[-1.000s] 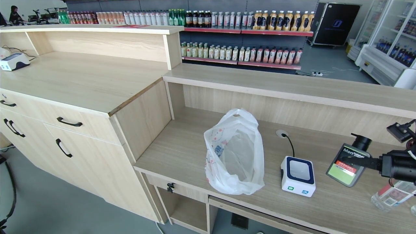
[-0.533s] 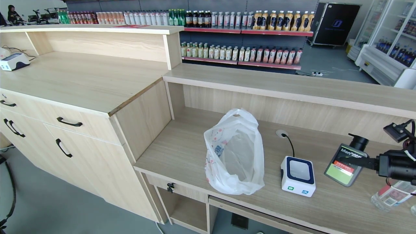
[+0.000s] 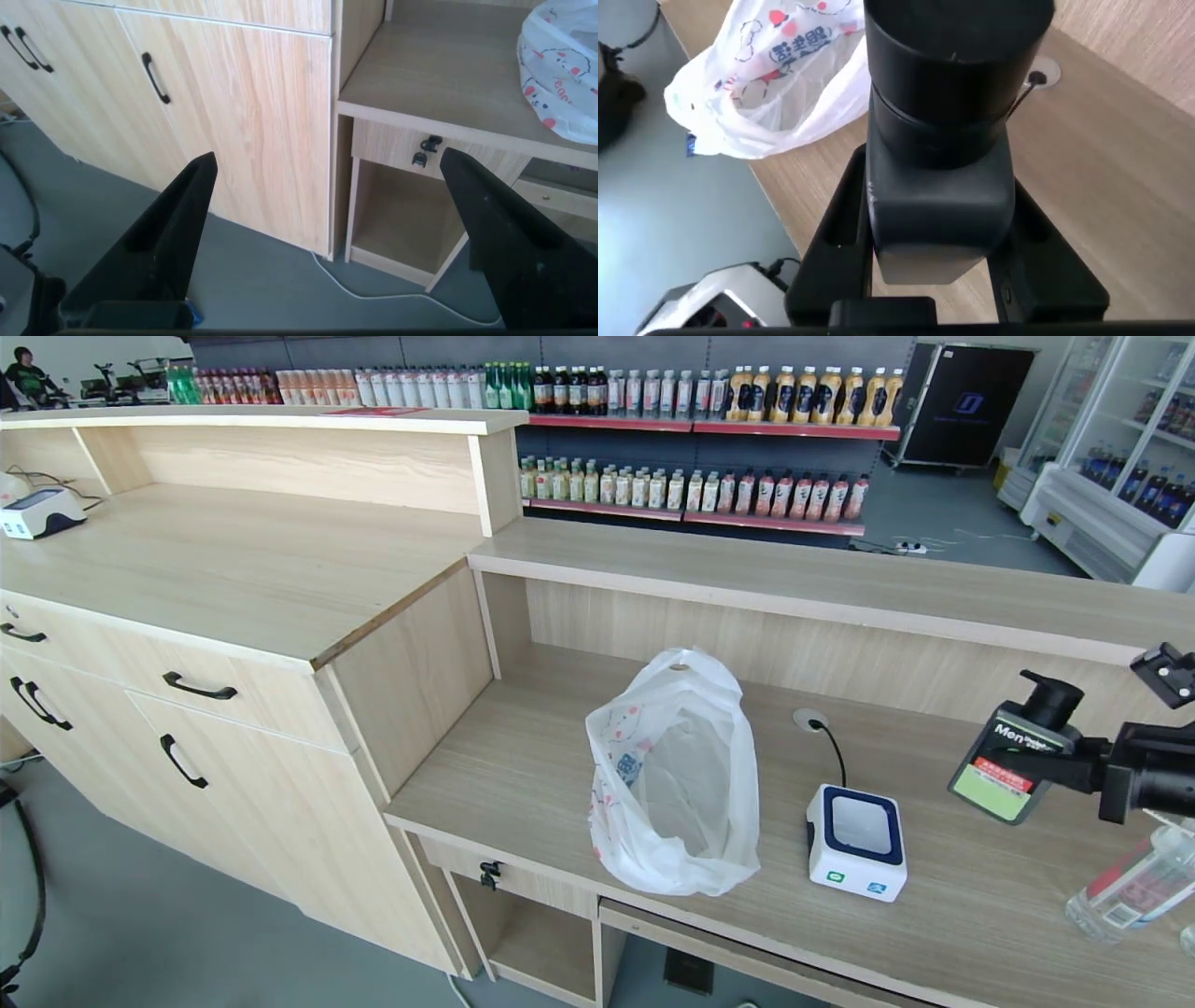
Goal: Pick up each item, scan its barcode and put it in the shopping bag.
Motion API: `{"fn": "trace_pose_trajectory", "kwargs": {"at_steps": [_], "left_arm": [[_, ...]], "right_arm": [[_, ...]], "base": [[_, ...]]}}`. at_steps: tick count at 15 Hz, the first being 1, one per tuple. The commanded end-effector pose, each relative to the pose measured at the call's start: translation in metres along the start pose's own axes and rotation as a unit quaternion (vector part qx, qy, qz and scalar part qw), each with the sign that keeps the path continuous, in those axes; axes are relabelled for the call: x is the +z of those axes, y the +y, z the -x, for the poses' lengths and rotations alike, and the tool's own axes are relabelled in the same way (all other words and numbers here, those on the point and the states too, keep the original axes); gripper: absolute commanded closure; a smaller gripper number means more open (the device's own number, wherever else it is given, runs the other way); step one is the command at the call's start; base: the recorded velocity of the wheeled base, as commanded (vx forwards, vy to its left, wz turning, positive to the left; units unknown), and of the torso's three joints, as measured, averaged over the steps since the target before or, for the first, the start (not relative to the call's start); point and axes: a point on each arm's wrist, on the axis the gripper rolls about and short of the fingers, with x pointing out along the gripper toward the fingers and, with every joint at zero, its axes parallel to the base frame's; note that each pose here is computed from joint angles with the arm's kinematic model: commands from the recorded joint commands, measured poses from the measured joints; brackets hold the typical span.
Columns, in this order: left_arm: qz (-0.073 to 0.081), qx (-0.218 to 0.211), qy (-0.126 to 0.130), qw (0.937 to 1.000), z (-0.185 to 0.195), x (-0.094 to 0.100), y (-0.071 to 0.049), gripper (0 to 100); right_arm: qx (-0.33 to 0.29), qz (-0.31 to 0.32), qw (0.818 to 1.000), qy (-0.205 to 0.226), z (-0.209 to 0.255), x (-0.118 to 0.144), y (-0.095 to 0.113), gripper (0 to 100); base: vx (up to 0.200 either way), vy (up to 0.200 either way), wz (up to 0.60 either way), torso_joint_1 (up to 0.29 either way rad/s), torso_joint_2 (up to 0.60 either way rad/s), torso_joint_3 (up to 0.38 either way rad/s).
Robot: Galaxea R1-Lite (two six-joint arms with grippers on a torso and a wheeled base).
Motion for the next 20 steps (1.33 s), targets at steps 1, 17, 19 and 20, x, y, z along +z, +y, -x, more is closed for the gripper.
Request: {"fn": "trace_pose_trajectory", "kwargs": {"at_steps": [1, 17, 19, 20], "left_arm": [[-0.001, 0.001, 0.0, 1.0, 0.0, 0.0, 0.0, 0], [0.0, 0.001, 0.0, 1.0, 0.0, 0.0, 0.0, 0], [0.0, 0.001, 0.0, 1.0, 0.0, 0.0, 0.0, 0], [0.0, 0.001, 0.0, 1.0, 0.0, 0.0, 0.0, 0]], "right_arm": [[-0.048, 0.09, 0.994, -0.032, 0.024, 0.037, 0.018, 100], [-0.299, 0.075, 0.951, -0.036, 0.024, 0.085, 0.103, 100], [-0.31, 0.067, 0.948, -0.027, 0.003, 0.084, 0.109, 100], [-0.303, 0.064, 0.951, -0.018, -0.006, 0.079, 0.109, 100]], "base": [[0.0, 0.0, 0.0, 0.0, 0.0, 0.0], [0.0, 0.0, 0.22, 0.001, 0.0, 0.001], [0.0, 0.0, 0.6, 0.005, 0.0, 0.0], [0.0, 0.0, 0.6, -0.007, 0.0, 0.002]]}}
